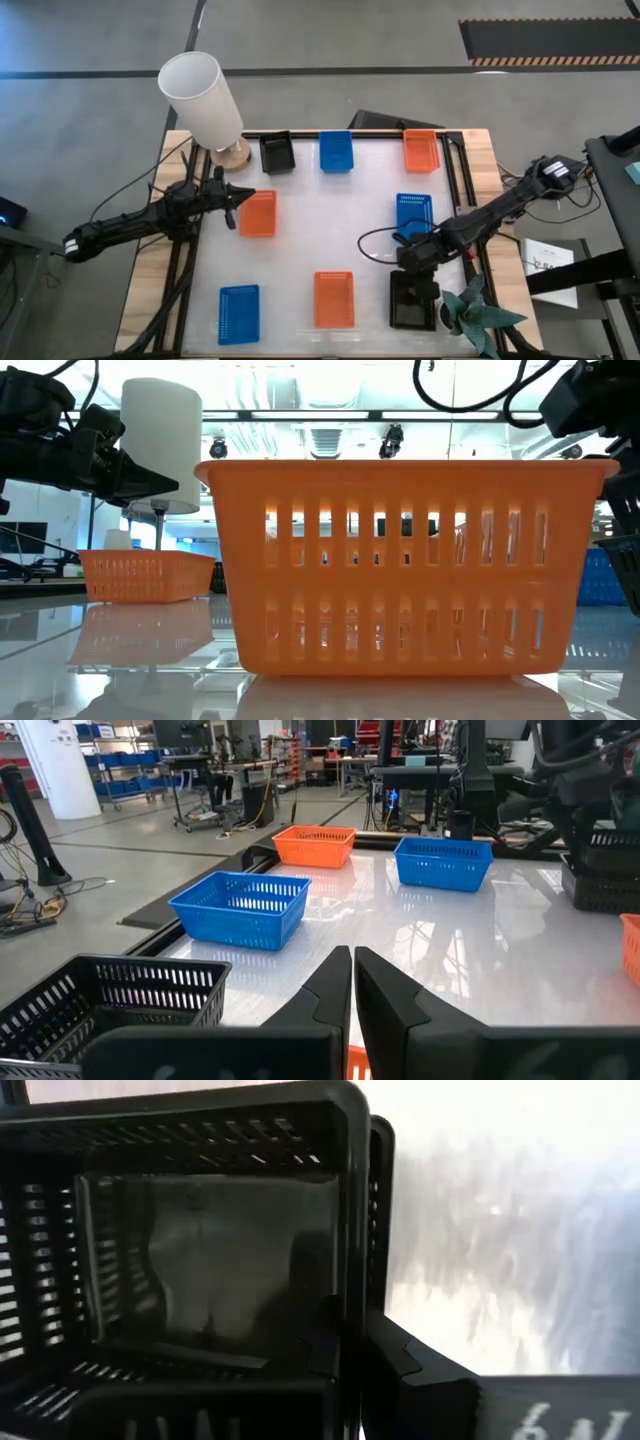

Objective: Stack baskets by color
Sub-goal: Stack the middle black bin on top of the bottom right black bin

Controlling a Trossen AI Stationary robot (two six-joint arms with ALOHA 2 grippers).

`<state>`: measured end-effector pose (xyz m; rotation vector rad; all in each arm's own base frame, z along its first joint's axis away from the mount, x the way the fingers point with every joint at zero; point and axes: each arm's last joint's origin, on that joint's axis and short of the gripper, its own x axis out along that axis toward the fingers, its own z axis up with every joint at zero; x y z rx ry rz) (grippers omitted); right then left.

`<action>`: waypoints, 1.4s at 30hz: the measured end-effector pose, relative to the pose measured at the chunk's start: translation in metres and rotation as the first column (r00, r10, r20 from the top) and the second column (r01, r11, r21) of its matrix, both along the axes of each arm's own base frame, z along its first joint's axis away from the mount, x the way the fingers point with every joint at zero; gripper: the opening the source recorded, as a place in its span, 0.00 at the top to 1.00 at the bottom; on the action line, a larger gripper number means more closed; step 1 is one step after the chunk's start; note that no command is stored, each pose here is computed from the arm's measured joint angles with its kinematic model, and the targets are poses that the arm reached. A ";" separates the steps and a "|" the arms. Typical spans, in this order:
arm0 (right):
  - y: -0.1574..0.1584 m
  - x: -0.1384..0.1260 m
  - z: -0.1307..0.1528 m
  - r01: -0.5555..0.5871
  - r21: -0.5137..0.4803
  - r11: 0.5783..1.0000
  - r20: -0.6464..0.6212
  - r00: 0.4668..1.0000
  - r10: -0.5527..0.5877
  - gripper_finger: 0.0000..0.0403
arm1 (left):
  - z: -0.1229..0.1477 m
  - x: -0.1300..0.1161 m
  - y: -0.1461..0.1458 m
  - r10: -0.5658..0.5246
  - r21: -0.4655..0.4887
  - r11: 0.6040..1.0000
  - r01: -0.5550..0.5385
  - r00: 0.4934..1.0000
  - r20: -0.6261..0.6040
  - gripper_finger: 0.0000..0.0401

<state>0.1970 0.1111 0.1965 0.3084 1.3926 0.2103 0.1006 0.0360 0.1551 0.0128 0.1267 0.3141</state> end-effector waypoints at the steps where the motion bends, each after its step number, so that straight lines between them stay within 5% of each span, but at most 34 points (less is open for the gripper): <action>1: 0.000 0.001 -0.001 -0.004 -0.002 1.000 0.003 1.000 0.004 0.98 | 0.000 0.000 0.000 0.000 0.000 1.000 0.000 1.000 0.000 1.00; 14: 0.001 0.001 -0.002 0.003 -0.032 0.999 0.015 1.000 -0.003 0.96 | 0.000 0.000 0.000 0.000 0.000 1.000 0.000 1.000 0.000 1.00; 25: 0.001 0.000 0.000 -0.016 0.003 1.000 0.005 1.000 0.016 0.76 | 0.000 0.000 0.000 0.000 0.000 1.000 0.000 1.000 0.000 1.00; 33: 0.001 -0.002 0.004 -0.070 0.017 0.997 0.032 0.997 0.069 0.95 | 0.000 0.000 0.000 0.000 0.000 1.000 0.000 1.000 0.000 1.00; 42: 0.002 -0.001 0.007 -0.079 0.050 0.996 0.026 0.997 0.078 0.98 | 0.000 0.000 0.000 0.000 0.000 1.000 0.000 1.000 0.000 1.00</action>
